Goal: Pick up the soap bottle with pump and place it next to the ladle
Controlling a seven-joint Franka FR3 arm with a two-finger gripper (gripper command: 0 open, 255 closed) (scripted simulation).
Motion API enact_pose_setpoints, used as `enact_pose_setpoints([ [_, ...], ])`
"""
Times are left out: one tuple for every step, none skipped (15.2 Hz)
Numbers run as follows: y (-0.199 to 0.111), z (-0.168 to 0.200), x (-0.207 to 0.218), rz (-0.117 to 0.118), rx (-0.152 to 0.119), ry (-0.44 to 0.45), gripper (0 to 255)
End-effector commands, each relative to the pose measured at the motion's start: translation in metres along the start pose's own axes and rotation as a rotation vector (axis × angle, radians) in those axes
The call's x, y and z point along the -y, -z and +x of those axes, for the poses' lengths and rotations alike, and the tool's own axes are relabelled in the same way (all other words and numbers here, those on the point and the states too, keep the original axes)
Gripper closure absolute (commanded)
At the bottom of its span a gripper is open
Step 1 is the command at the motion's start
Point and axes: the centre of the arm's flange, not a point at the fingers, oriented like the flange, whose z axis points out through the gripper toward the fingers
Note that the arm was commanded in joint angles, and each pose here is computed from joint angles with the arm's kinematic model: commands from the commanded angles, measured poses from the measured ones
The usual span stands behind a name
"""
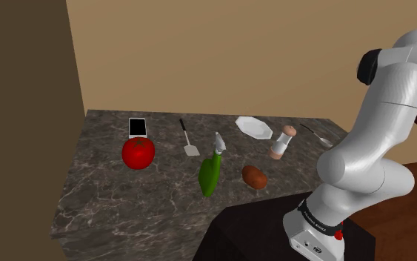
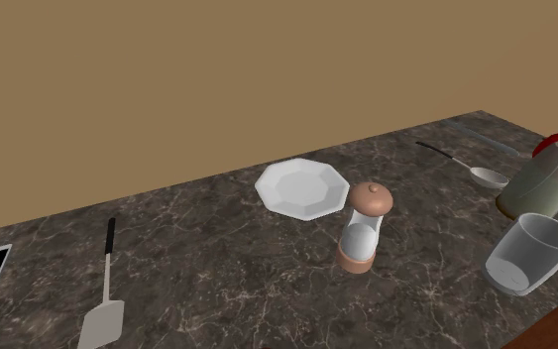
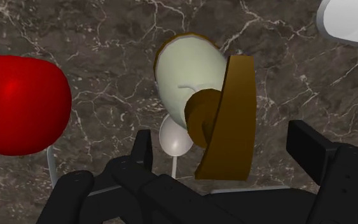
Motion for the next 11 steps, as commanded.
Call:
enact_pose_setpoints([
  [0.02, 0.0, 0.0, 0.0, 0.0, 0.0, 0],
  [0.033, 0.0, 0.0, 0.0, 0.0, 0.0, 0],
  [0.044, 0.0, 0.0, 0.0, 0.0, 0.0, 0],
  [0.044, 0.0, 0.0, 0.0, 0.0, 0.0, 0],
  [0.044, -0.001, 0.0, 0.0, 0.0, 0.0, 0],
  [0.044, 0.0, 0.0, 0.0, 0.0, 0.0, 0],
  [0.044, 0.0, 0.0, 0.0, 0.0, 0.0, 0],
  [0.044, 0.0, 0.0, 0.0, 0.0, 0.0, 0],
  [0.044, 0.0, 0.0, 0.0, 0.0, 0.0, 0],
  [0.044, 0.0, 0.0, 0.0, 0.0, 0.0, 0],
  [0.044, 0.0, 0.0, 0.0, 0.0, 0.0, 0],
])
